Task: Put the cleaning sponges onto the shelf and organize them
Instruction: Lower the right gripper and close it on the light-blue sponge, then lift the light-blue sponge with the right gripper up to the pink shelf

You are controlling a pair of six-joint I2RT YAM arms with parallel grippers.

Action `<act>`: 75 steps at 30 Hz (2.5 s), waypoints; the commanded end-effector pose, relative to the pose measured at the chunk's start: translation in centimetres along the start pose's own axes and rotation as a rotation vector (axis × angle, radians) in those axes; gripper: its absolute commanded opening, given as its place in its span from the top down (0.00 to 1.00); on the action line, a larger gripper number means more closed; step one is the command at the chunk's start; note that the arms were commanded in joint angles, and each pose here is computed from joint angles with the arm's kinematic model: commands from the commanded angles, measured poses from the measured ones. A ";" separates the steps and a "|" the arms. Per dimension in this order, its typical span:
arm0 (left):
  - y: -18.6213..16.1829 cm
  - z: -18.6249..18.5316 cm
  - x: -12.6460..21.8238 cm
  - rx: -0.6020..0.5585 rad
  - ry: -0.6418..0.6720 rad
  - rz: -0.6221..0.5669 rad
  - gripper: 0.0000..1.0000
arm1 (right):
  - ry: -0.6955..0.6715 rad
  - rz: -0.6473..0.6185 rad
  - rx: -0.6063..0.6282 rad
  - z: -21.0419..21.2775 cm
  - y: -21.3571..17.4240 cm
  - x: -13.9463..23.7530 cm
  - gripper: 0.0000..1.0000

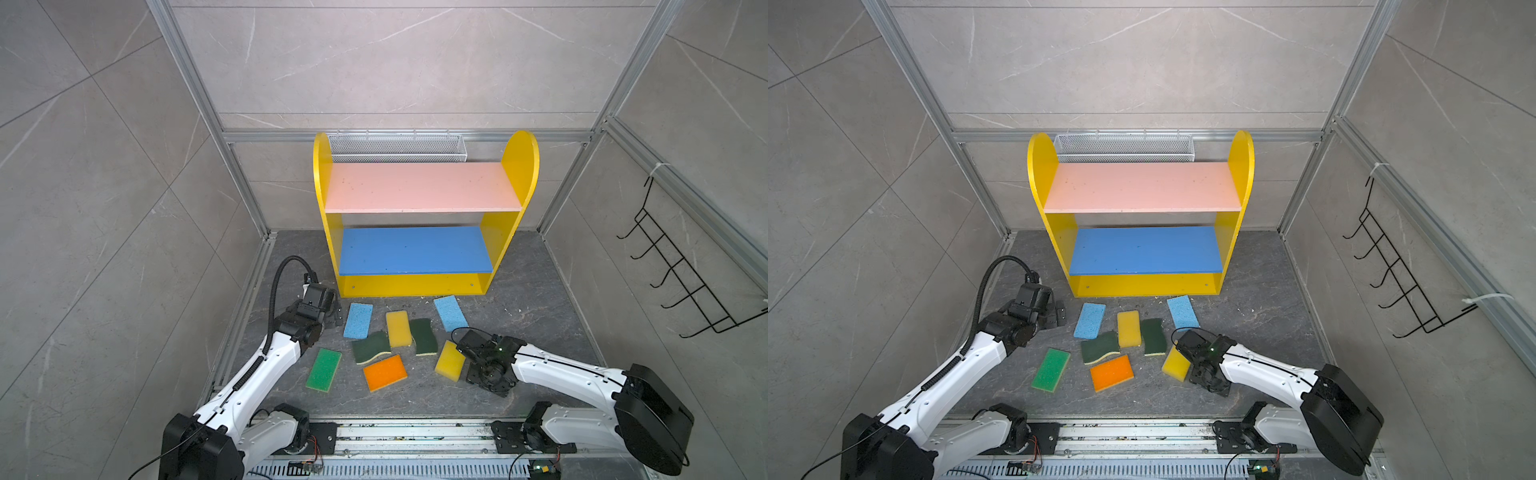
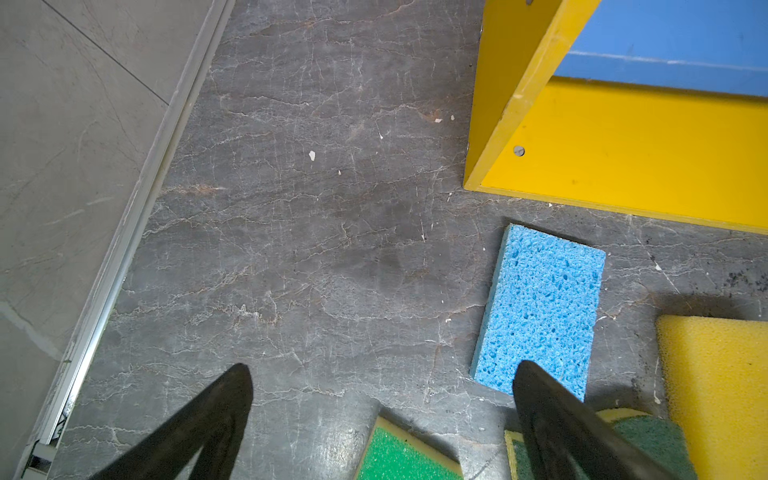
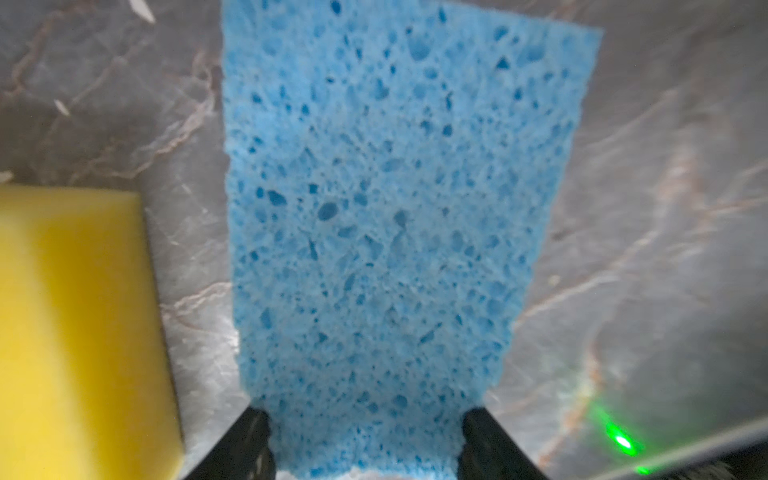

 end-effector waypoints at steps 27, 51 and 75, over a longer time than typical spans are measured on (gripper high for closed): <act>4.3 -0.8 4.7 0.005 -0.084 -0.103 0.00 | 0.152 -0.495 0.483 7.1 5.0 22.1 0.38; 6.0 -1.3 7.2 0.029 -0.129 -0.156 0.02 | 0.097 -0.982 0.585 6.6 14.6 35.9 0.35; 6.8 -1.6 8.8 0.082 -0.192 -0.182 0.02 | 0.065 -1.026 0.481 6.2 27.2 35.8 0.34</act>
Point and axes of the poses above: each gripper's point midway between its finger pads, its own x axis back along the fingers, its own z axis along the line the jaws close on, y = z × x, the point moved 8 cm from there along x, back along the fingers, and after that the axes turned 13 degrees about x, right-handed, at the moved point
